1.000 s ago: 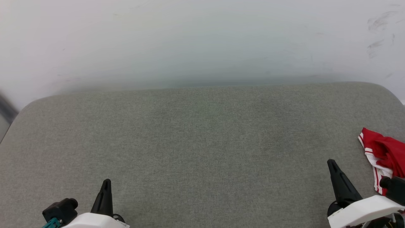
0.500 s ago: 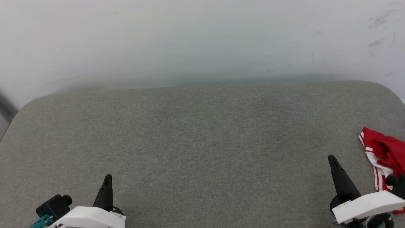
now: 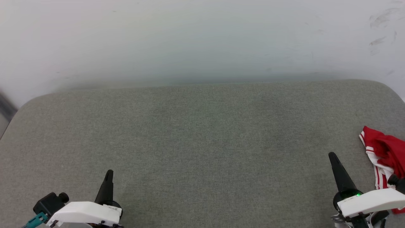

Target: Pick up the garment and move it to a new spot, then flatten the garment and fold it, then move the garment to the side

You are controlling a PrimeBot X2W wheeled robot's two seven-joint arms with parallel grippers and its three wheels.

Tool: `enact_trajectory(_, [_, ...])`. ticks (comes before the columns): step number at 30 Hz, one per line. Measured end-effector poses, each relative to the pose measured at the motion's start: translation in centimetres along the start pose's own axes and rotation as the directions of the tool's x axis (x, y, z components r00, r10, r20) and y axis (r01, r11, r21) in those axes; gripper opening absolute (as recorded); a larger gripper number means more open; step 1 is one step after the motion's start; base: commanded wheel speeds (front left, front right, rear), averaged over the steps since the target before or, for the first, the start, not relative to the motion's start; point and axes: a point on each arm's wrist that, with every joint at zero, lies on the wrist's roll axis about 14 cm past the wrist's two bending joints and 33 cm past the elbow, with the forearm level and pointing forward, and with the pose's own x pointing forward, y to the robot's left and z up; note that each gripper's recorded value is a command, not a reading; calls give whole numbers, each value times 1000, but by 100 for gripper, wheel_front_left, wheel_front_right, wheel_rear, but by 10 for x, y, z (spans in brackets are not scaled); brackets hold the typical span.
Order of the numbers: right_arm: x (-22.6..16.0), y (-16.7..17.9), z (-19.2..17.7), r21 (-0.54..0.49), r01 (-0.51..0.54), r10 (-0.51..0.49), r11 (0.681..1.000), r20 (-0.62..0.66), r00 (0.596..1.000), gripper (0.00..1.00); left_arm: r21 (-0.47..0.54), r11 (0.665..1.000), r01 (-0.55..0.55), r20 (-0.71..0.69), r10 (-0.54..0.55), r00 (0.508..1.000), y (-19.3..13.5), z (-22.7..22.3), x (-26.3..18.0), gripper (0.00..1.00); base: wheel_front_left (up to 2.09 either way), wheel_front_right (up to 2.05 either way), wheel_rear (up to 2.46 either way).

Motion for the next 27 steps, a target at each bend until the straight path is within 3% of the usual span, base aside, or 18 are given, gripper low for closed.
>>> enact_trajectory(27, [10,-8,1,288,7,-13,958,20,1000,0,-298,954,26,-11,-31,999,-7,3,11,0,0,0,0])
